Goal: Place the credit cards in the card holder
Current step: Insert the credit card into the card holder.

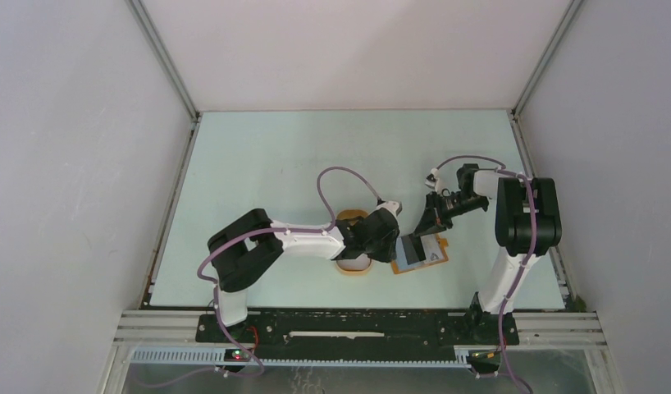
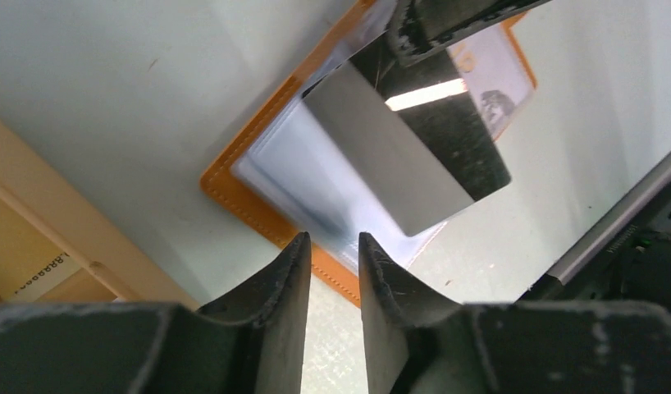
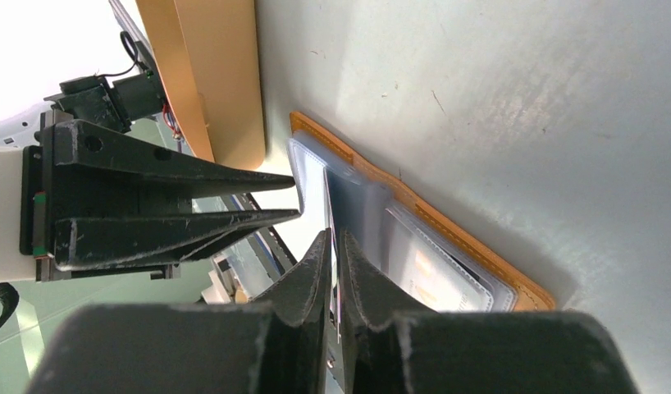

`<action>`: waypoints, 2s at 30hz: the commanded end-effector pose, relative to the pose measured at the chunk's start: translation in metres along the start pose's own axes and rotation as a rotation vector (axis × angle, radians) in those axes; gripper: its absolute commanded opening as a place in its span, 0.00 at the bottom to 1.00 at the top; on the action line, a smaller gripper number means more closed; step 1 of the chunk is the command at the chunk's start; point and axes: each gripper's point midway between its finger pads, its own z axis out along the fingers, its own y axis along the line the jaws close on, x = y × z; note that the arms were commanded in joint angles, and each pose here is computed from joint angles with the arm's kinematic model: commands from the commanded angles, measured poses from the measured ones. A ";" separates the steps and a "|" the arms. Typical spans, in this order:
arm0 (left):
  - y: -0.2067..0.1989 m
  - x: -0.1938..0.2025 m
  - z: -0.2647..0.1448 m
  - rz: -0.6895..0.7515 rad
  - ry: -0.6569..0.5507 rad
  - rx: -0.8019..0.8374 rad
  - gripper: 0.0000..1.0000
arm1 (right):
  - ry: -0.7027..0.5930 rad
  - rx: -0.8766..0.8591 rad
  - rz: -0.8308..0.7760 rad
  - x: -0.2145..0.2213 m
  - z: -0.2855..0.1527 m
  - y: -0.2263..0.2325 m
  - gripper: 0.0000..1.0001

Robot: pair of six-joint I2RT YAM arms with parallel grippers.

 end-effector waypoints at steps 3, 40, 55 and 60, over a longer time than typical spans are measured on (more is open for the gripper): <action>0.010 -0.013 -0.014 0.004 -0.023 -0.079 0.24 | 0.008 0.008 -0.041 -0.005 -0.001 0.004 0.15; 0.005 0.004 0.006 0.032 0.067 -0.040 0.15 | 0.102 0.067 -0.065 0.009 0.011 0.004 0.00; 0.001 0.002 0.006 0.026 0.064 -0.022 0.14 | 0.075 0.015 -0.007 0.005 0.017 0.011 0.09; 0.001 0.003 0.007 0.025 0.065 -0.023 0.14 | 0.046 0.025 -0.024 0.001 0.007 0.011 0.24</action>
